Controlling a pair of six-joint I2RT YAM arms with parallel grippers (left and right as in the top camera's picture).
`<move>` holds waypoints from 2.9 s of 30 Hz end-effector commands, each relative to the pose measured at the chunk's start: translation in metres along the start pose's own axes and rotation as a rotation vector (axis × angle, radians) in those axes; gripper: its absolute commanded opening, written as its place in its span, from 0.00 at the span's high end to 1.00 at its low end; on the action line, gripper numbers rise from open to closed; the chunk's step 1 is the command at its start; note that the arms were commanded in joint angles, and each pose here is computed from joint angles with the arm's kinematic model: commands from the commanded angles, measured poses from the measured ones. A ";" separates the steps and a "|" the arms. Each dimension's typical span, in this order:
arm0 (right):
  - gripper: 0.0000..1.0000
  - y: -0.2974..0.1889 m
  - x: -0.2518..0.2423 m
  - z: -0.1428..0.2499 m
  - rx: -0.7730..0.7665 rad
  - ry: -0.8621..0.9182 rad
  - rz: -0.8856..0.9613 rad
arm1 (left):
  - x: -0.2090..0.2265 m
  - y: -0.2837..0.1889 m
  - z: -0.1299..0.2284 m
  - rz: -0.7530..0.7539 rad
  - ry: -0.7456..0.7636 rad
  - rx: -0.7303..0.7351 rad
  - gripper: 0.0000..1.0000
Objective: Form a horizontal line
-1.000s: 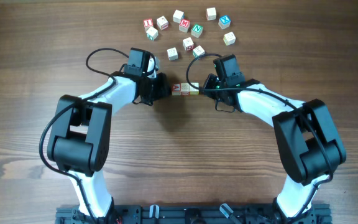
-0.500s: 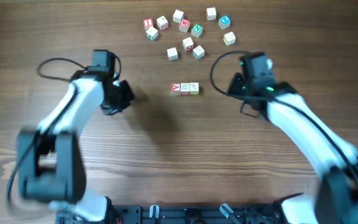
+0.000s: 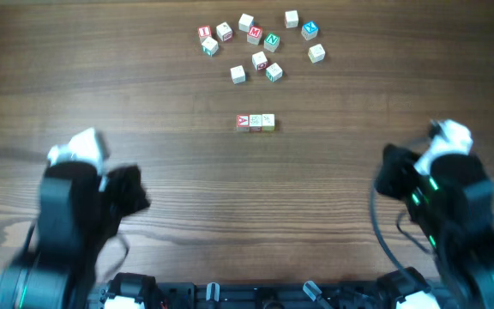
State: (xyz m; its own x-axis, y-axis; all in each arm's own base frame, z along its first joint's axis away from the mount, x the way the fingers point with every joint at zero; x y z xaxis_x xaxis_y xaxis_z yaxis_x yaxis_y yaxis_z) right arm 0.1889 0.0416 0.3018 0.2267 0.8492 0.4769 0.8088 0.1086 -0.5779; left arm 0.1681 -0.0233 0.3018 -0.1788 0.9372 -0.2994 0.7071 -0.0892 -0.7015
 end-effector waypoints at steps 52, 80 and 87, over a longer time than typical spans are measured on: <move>0.00 -0.044 -0.055 0.002 -0.668 0.153 -0.278 | 0.021 -0.057 0.039 0.045 -0.014 -0.113 0.00; 0.00 0.074 -0.100 0.055 -0.596 -0.080 -0.211 | 0.021 -0.057 0.039 0.045 -0.014 -0.113 0.00; 0.00 0.074 -0.100 0.054 -0.622 -0.316 -0.134 | 0.021 -0.057 0.039 0.045 -0.014 -0.113 0.00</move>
State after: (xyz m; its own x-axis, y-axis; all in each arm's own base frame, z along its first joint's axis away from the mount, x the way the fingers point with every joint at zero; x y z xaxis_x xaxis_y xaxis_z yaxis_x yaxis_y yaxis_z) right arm 0.1973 -0.0066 0.1727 0.0124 0.9157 0.4016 0.9999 -0.0076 -0.0135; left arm 0.0976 -0.0117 0.3108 -0.1575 0.9253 -0.3449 0.7864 -0.0937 -0.6106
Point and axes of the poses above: each gripper's point midway between its finger pads, its own y axis out along the fingers, its own x axis along the line the jaws close on, z = x × y, the point moved 5 cm from there along -y, back along the fingers, and after that the axes turned 6 degrees about y, right-handed, at the moved point
